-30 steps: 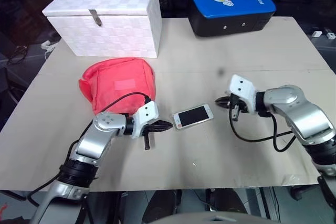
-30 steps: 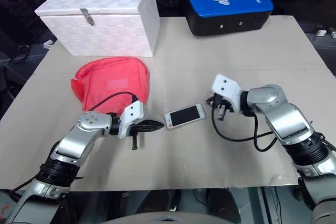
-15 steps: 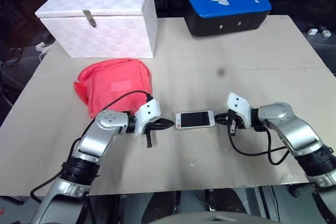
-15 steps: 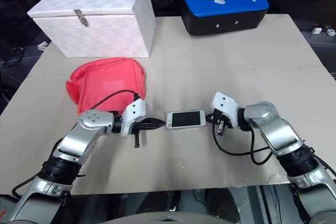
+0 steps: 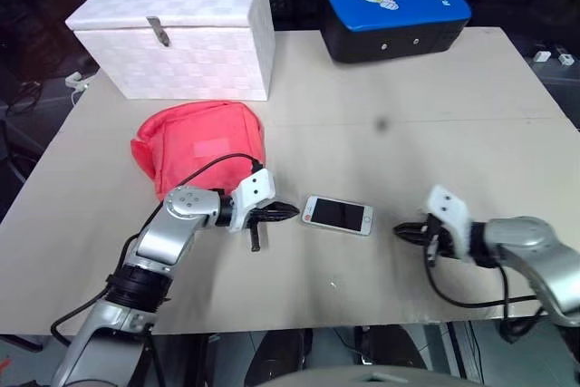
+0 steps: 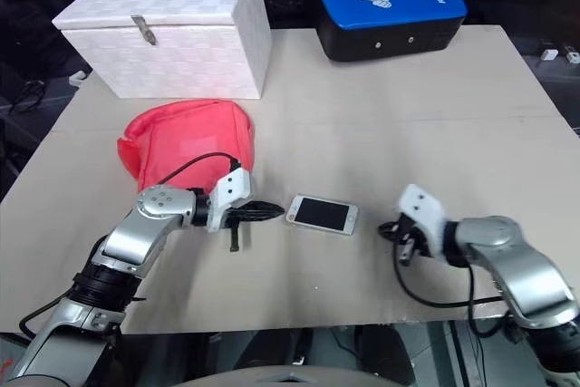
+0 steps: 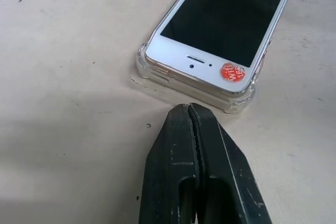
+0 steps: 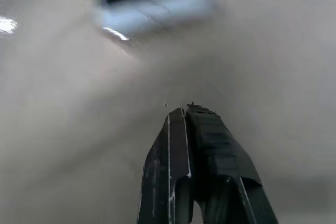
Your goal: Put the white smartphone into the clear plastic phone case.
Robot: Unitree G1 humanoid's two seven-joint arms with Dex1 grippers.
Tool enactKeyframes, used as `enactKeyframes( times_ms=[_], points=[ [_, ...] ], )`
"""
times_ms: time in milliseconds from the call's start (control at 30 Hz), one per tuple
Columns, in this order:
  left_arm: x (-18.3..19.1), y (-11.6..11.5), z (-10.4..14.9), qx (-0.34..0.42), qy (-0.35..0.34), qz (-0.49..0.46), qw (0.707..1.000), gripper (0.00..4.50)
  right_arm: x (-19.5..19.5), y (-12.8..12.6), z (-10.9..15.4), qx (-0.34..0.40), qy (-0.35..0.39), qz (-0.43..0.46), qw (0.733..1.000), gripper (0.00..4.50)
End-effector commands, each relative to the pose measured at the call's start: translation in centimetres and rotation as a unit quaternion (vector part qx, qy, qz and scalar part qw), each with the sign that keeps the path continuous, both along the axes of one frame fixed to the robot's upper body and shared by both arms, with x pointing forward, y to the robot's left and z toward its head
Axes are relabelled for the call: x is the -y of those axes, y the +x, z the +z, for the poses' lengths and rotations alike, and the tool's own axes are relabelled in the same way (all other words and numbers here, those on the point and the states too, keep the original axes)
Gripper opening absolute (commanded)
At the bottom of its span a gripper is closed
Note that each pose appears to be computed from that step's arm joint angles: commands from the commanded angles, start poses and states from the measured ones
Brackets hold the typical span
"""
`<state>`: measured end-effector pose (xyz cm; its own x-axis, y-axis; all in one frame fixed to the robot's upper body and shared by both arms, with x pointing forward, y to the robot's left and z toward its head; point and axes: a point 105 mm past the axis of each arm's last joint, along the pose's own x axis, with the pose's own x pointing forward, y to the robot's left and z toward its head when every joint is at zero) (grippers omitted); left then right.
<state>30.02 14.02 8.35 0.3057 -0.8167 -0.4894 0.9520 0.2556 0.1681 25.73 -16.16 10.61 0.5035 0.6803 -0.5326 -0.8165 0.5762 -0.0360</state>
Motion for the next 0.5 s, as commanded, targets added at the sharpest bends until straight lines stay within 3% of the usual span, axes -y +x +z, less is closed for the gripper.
enactKeyframes(
  times_ms=[33,133,300,500],
  points=[
    [-0.6,0.1,0.6,0.004,0.000,0.000,1.000,0.00,-4.7,-0.7,5.1,0.046,0.106,0.090,0.989,0.03],
    [-1.0,0.1,0.6,0.002,0.003,0.000,1.000,0.00,-8.1,0.7,5.3,0.058,0.100,0.120,0.986,0.03],
    [-1.4,0.1,0.6,0.003,0.005,0.005,1.000,0.00,-13.4,2.9,2.1,0.062,0.021,0.204,0.977,0.03],
    [-1.9,-0.2,0.6,0.007,0.009,0.018,1.000,0.00,-15.8,3.9,0.0,0.047,-0.003,0.255,0.966,0.03]
  ],
)
